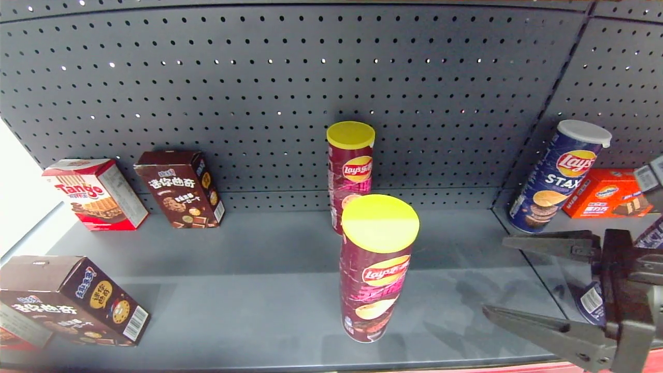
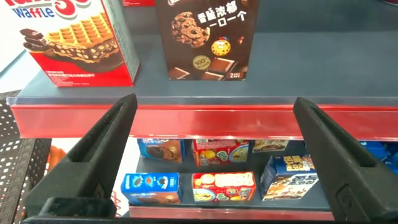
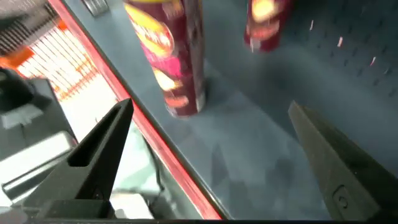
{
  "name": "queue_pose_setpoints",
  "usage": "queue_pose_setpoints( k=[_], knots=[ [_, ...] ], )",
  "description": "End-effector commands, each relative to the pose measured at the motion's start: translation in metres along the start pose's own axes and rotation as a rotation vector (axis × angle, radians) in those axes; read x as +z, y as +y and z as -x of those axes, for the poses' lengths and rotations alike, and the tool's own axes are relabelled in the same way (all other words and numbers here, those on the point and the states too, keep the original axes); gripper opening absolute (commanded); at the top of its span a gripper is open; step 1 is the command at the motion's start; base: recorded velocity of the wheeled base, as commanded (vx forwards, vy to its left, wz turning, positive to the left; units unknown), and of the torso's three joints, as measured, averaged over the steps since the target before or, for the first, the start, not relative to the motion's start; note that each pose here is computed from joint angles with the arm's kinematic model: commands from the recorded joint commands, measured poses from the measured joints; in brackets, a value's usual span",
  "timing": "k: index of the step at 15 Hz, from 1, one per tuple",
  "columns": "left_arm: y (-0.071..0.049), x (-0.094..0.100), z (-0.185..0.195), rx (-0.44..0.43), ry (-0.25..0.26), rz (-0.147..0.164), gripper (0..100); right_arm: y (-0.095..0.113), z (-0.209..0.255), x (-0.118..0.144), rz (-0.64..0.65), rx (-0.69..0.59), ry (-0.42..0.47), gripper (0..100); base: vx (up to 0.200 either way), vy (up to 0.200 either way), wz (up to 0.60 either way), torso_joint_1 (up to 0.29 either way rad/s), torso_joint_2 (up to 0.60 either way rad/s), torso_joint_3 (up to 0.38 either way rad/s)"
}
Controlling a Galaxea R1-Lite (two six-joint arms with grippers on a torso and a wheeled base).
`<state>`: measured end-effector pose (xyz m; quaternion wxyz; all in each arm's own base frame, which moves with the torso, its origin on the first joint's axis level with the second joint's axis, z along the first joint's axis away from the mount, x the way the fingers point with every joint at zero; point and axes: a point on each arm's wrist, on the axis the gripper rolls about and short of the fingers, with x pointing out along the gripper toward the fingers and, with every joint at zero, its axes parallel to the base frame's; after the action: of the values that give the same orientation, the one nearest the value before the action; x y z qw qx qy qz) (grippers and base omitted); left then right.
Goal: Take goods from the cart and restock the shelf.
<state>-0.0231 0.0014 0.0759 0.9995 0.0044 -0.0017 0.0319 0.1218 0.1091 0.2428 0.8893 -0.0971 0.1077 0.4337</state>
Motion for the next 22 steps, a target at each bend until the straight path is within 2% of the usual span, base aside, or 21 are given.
queue_pose_setpoints(
  k=[1, 7, 11, 16, 19, 22],
  knots=[
    [0.000, 0.000, 0.000, 0.001, 0.004, -0.002, 100, -0.002, -0.019, -0.008, -0.011, -0.011, 0.073, 100, 0.000, 0.000, 0.00, 0.000, 0.00, 0.000],
    [0.000, 0.000, 0.000, 0.002, 0.004, -0.013, 100, -0.008, -0.048, -0.022, -0.032, -0.049, 0.187, 100, 0.000, 0.000, 0.00, 0.000, 0.00, 0.000],
    [0.000, 0.000, 0.000, 0.002, 0.004, -0.011, 100, -0.013, -0.073, -0.029, -0.036, -0.074, 0.230, 100, 0.000, 0.000, 0.00, 0.000, 0.00, 0.000],
    [0.000, 0.000, 0.000, 0.002, 0.002, -0.007, 100, -0.018, -0.094, -0.026, -0.039, -0.075, 0.245, 100, 0.000, 0.000, 0.00, 0.000, 0.00, 0.000],
    [0.000, 0.000, 0.000, 0.002, 0.002, -0.007, 100, -0.031, -0.104, -0.022, -0.050, -0.114, 0.229, 100, 0.000, 0.000, 0.00, 0.000, 0.00, 0.000],
    [0.000, 0.000, 0.000, 0.002, 0.002, -0.005, 100, -0.030, -0.106, -0.022, -0.048, -0.108, 0.230, 100, 0.000, 0.000, 0.00, 0.000, 0.00, 0.000]
  ],
)
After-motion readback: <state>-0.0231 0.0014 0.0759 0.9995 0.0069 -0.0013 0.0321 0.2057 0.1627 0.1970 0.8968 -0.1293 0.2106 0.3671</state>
